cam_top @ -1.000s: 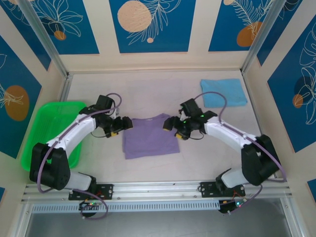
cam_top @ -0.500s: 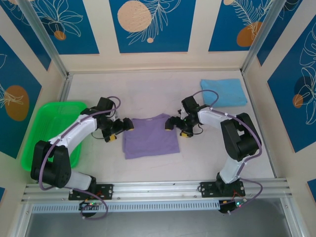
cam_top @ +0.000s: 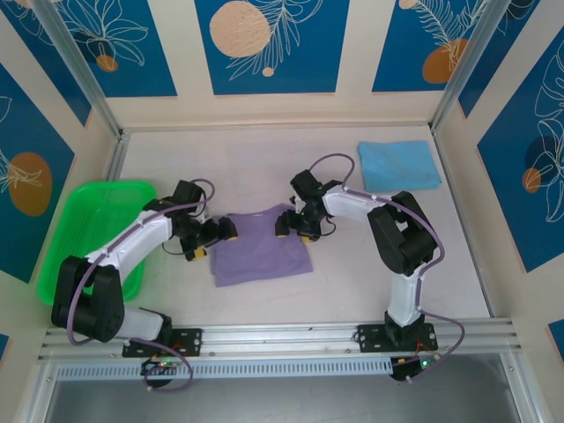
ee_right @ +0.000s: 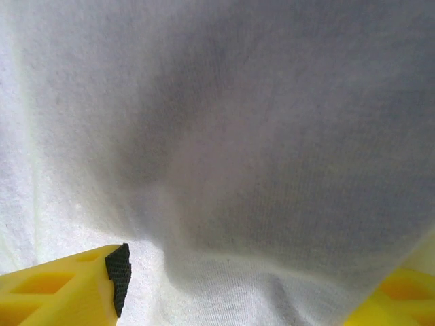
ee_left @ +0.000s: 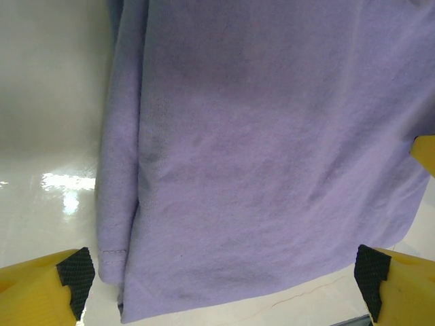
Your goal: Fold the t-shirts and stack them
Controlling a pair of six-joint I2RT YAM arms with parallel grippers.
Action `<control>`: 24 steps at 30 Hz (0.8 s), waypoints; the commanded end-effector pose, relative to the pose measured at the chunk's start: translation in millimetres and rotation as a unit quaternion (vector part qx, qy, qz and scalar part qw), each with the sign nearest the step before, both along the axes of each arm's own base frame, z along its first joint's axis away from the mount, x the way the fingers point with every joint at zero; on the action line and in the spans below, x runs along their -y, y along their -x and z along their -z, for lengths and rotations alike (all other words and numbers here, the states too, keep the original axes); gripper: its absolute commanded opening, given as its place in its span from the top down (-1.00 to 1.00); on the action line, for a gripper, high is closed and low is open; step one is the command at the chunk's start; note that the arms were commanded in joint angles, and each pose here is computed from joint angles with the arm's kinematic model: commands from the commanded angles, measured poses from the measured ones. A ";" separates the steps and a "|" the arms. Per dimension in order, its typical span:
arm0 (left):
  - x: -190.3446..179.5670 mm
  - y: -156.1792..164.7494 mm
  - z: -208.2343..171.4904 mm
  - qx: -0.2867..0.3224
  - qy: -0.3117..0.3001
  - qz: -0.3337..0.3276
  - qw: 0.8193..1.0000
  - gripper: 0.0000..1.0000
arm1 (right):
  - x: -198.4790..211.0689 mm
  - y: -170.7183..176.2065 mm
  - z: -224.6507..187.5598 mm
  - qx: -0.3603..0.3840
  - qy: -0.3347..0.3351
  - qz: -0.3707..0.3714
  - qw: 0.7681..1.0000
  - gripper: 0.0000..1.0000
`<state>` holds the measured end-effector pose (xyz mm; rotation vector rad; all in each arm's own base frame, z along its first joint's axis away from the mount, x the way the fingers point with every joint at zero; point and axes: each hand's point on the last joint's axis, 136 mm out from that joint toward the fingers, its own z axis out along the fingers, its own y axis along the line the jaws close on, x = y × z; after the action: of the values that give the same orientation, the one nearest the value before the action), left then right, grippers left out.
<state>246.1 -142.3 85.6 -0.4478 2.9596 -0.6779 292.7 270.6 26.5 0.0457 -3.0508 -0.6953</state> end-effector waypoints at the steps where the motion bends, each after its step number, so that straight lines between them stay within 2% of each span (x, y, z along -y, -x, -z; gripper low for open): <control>1: -2.8 11.3 -0.6 -0.008 -0.011 0.001 1.000 -1.00 | 23.6 19.1 21.8 -0.024 0.055 0.024 0.998 -0.52; 7: -1.7 14.1 -5.3 0.007 -0.020 0.024 0.999 -1.00 | 36.9 26.0 6.0 0.001 0.042 0.023 0.999 -0.71; 13: 15.8 14.3 -5.7 0.015 -0.029 0.084 0.996 -0.96 | 34.9 36.0 12.2 -0.009 0.030 0.007 0.999 -0.66; 17: 13.2 15.6 15.0 -0.007 -0.048 0.090 0.995 -0.87 | 12.1 36.6 22.2 -0.026 0.009 -0.018 0.999 -0.45; 22: -0.4 19.5 44.9 -0.048 -0.098 0.098 0.989 -0.84 | -5.8 33.2 34.0 -0.044 0.005 -0.027 0.999 0.08; 24: -6.3 20.1 52.3 -0.057 -0.117 0.098 0.987 -0.84 | -10.3 30.4 34.7 -0.037 0.013 -0.034 0.999 0.20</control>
<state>229.5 -147.1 41.0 -0.2294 3.1379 -0.4424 275.6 246.2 17.9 -0.0017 -3.0463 -0.5535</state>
